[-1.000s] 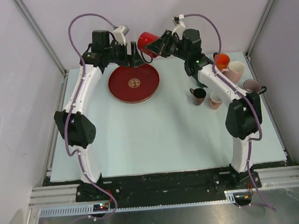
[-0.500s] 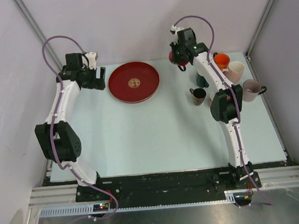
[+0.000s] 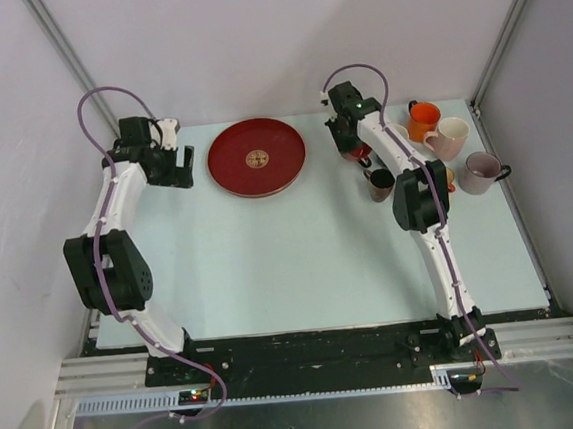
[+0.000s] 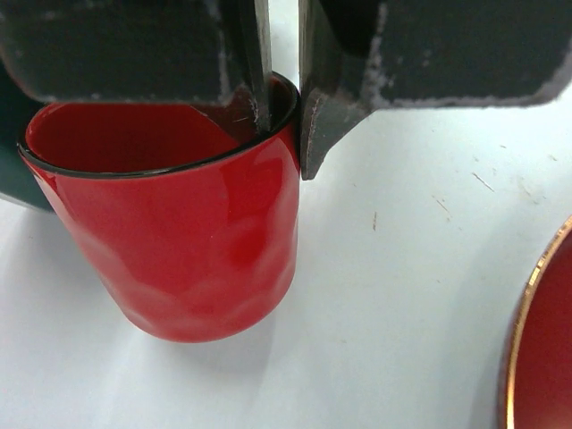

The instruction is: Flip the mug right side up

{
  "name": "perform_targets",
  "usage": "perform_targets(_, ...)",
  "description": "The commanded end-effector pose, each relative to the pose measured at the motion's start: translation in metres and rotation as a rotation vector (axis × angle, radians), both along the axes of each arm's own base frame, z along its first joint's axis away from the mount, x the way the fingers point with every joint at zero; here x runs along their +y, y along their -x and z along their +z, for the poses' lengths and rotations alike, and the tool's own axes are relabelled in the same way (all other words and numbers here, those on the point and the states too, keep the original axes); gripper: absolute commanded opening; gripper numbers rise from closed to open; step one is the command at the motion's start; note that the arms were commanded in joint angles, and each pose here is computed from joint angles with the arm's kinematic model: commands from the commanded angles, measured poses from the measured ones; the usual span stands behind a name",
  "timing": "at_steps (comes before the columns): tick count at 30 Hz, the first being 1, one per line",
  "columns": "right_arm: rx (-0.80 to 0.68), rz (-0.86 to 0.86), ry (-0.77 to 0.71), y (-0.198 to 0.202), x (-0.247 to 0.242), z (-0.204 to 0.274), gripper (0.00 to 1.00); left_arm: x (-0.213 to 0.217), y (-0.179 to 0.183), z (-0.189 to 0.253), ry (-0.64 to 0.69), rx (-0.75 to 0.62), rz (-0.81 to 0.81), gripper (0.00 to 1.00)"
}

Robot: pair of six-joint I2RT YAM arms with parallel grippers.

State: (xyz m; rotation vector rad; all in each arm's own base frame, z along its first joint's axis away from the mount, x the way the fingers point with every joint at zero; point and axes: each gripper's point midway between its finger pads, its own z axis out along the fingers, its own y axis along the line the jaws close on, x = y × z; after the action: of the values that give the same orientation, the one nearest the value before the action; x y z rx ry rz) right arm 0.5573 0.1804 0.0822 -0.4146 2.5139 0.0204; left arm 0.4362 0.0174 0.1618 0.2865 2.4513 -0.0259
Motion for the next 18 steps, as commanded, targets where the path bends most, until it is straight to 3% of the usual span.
perform_targets(1,-0.033,0.007,0.092,-0.002,-0.013,0.018,0.00,0.000,-0.004,0.027,-0.009,-0.083,-0.029,1.00)
perform_targets(5,0.000,0.003,0.124,0.003,-0.019,0.006,0.04,0.002,-0.003,0.026,-0.023,-0.079,-0.035,1.00)
perform_targets(13,-0.064,0.002,0.114,-0.003,-0.018,0.031,0.48,0.003,0.004,0.026,-0.038,-0.076,-0.048,1.00)
perform_targets(18,-0.145,0.026,0.132,-0.003,-0.014,0.069,0.64,0.002,0.009,0.032,-0.046,-0.087,-0.062,1.00)
